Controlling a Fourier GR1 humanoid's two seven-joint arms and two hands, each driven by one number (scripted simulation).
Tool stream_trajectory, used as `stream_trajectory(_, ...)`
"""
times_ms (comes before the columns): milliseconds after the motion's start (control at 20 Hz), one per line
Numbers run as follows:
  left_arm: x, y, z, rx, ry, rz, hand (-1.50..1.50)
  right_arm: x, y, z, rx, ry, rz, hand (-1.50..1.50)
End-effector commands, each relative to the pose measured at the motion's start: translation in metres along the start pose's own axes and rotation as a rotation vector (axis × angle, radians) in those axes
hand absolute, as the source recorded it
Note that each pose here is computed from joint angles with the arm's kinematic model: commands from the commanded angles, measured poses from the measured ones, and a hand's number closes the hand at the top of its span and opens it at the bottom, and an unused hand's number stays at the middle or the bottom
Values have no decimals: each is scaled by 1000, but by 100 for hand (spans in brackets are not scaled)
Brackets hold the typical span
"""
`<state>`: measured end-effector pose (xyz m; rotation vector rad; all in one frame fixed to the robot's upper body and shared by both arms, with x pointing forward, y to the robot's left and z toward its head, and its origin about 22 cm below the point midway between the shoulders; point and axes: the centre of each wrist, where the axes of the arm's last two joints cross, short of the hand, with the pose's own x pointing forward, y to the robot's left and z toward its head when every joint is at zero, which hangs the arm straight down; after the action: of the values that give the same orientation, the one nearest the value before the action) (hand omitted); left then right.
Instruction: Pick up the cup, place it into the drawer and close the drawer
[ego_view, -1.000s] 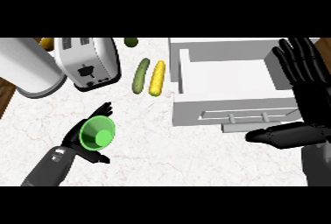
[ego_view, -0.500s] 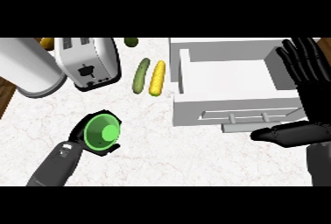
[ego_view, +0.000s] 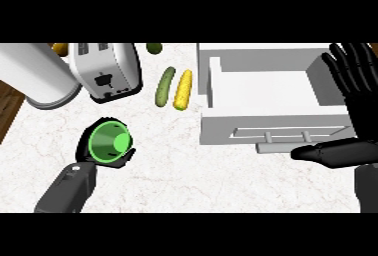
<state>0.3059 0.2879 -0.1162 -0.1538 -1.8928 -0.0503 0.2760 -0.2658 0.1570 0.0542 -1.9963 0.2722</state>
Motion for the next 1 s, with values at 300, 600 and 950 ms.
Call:
stream_trajectory(300,16,-4,-31,107,-224,60,150,-10,-11,29,-16,23,8,-150)
stream_trajectory(600,64,-74,-108,7,-275,63,150,-6,-23,12,-51,28,28,-150)
stream_trajectory(950,136,-139,-176,-97,-280,77,150,-4,-10,-2,-32,29,37,-150)
